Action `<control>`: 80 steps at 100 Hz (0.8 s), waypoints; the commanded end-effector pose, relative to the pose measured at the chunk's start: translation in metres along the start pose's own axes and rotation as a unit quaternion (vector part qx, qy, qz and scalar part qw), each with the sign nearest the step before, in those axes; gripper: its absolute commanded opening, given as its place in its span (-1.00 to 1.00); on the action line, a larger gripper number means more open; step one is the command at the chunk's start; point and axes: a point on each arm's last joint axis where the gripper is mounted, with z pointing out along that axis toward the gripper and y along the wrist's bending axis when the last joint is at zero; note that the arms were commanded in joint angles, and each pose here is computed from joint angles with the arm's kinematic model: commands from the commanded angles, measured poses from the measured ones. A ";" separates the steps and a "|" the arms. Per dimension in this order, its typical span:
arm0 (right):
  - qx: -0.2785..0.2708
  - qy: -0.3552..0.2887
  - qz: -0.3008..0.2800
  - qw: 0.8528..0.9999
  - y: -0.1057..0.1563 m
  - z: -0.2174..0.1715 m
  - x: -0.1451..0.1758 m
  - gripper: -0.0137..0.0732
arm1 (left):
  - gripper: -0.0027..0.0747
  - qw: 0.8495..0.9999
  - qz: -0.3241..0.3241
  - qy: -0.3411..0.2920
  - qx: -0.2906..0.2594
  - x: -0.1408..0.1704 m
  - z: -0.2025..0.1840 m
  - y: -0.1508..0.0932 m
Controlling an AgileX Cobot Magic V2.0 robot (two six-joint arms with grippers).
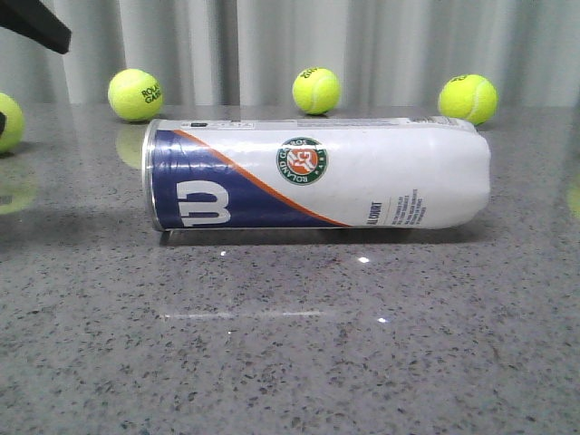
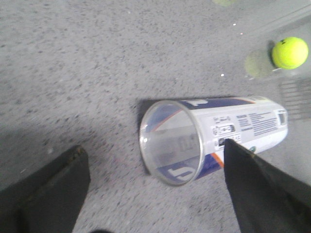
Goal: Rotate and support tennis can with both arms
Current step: 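Reach the left gripper to the can's metal end and grasp it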
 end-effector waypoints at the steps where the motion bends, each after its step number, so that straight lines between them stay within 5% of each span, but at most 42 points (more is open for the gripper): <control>1: -0.006 -0.045 0.001 0.999 0.002 -0.002 -0.014 -0.83 | 0.47 0.998 -0.004 -0.008 0.061 -0.011 0.005 -0.017; 33: -0.006 -0.045 0.001 0.999 0.002 -0.002 -0.014 -0.83 | 0.47 0.986 -0.023 0.085 0.141 -0.021 0.069 -0.030; 61: -0.006 -0.045 0.001 0.999 0.002 -0.002 -0.014 -0.83 | 0.47 0.960 -0.070 0.166 0.216 -0.014 0.096 -0.039; 80: -0.006 -0.045 0.001 0.999 0.002 -0.002 -0.014 -0.83 | 0.07 0.951 -0.069 0.173 0.246 -0.014 0.094 -0.043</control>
